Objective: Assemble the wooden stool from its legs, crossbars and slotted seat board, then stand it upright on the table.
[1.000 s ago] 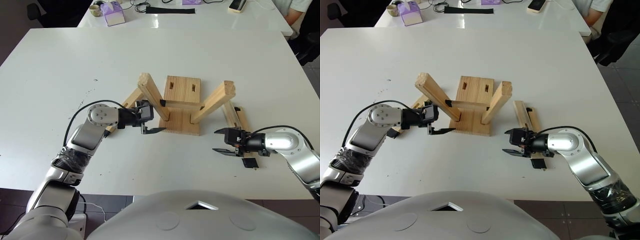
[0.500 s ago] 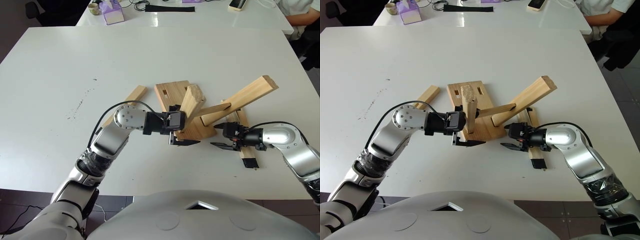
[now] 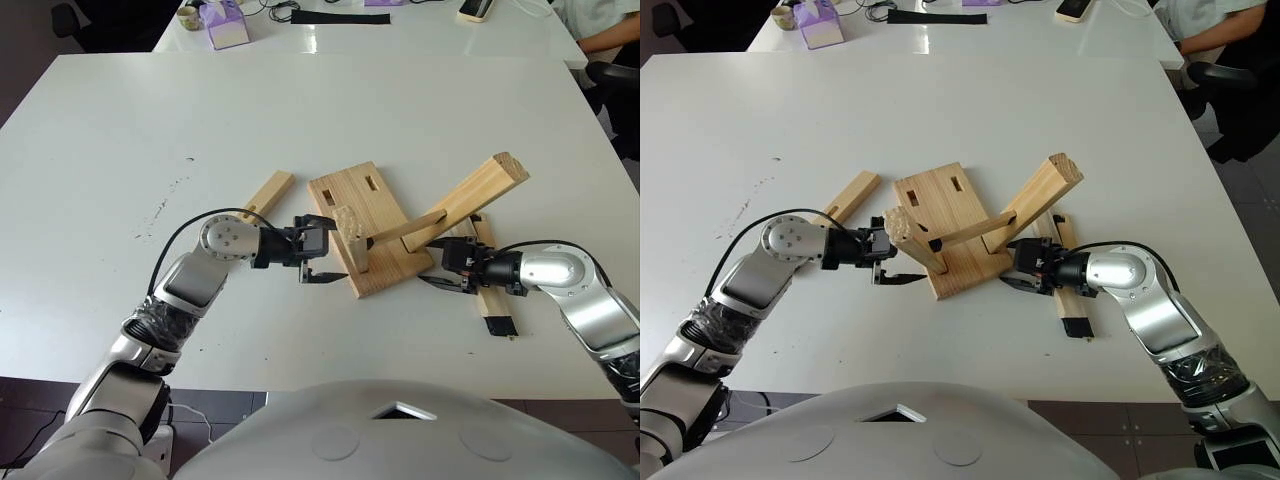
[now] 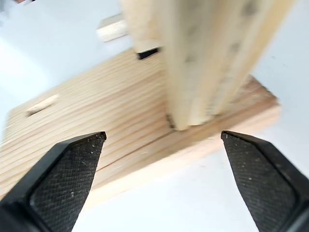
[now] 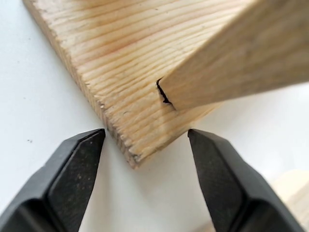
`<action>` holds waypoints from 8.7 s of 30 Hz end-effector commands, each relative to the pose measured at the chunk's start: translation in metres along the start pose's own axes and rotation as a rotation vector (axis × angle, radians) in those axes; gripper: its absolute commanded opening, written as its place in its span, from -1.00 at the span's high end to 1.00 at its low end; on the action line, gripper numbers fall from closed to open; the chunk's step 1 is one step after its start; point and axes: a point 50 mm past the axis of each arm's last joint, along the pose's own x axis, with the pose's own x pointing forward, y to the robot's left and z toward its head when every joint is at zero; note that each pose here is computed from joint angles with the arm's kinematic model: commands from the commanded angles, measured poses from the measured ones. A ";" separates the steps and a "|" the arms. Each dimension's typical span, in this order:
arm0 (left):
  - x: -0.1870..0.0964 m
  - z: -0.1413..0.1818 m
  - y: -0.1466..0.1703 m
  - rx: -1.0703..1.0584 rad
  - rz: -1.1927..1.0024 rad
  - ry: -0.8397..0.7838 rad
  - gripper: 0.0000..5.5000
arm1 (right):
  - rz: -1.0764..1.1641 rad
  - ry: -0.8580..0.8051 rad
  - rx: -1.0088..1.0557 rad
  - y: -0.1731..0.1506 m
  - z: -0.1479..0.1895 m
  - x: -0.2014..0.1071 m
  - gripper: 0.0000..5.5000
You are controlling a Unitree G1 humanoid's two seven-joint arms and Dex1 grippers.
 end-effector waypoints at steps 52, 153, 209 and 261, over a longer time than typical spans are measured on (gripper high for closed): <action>-0.023 -0.084 0.003 0.399 0.010 0.297 -0.61 | 0.419 -0.073 -0.007 0.058 0.034 -0.016 -0.15; -0.096 -0.009 -0.009 0.029 0.405 0.163 -0.61 | -0.320 -0.123 0.148 -0.002 0.025 -0.044 -0.15; -0.109 -0.061 -0.042 -0.547 0.480 0.327 0.26 | -0.435 -0.040 0.404 0.032 0.000 -0.077 -0.26; -0.115 -0.013 -0.009 -0.514 0.569 0.008 -0.43 | -0.601 0.067 0.719 0.048 -0.057 -0.058 -0.96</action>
